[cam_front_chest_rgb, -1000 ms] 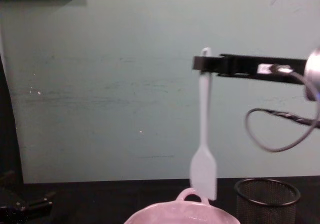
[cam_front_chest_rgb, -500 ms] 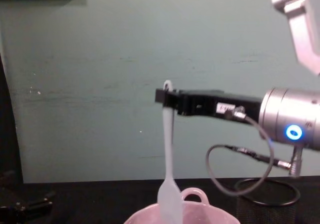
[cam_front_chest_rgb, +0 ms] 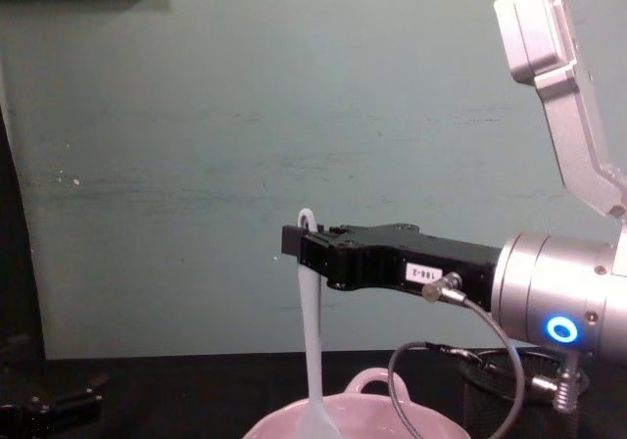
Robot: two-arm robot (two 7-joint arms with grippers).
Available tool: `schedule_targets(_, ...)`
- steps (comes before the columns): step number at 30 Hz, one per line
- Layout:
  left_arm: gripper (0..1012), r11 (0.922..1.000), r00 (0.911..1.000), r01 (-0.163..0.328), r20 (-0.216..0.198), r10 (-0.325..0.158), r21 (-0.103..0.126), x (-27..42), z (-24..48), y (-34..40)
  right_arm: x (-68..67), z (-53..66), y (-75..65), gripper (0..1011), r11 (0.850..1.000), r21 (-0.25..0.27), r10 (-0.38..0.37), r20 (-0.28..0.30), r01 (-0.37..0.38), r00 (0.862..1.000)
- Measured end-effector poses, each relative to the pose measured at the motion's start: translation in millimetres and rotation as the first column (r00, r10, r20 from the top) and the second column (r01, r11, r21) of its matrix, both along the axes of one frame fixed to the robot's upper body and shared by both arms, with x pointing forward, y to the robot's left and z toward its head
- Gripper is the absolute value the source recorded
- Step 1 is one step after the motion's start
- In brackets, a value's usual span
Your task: Use the one hand to pick up the spoon and stir the clear water in the bowl.
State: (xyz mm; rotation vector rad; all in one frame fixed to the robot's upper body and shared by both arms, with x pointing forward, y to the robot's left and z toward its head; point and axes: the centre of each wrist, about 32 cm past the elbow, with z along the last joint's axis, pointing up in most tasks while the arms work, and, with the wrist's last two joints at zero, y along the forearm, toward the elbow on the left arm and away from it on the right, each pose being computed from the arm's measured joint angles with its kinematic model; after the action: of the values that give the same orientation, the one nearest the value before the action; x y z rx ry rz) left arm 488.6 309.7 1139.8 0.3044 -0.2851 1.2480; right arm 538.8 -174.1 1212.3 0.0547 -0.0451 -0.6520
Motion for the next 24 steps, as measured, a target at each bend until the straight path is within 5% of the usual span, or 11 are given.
schedule_targets(10,1011,1.0,1.0,0.0,0.0,0.0,0.0,0.0,0.0,0.0,1.4,-6.3,6.9,109,1.0,0.018,-0.002,-0.008,0.002,1.0)
schedule_targets(24,1011,1.0,1.0,0.0,0.0,0.0,0.0,0.0,0.0,0.0,31.7,-6.7,4.5,109,0.998,0.014,-0.059,-0.026,0.06,0.998)
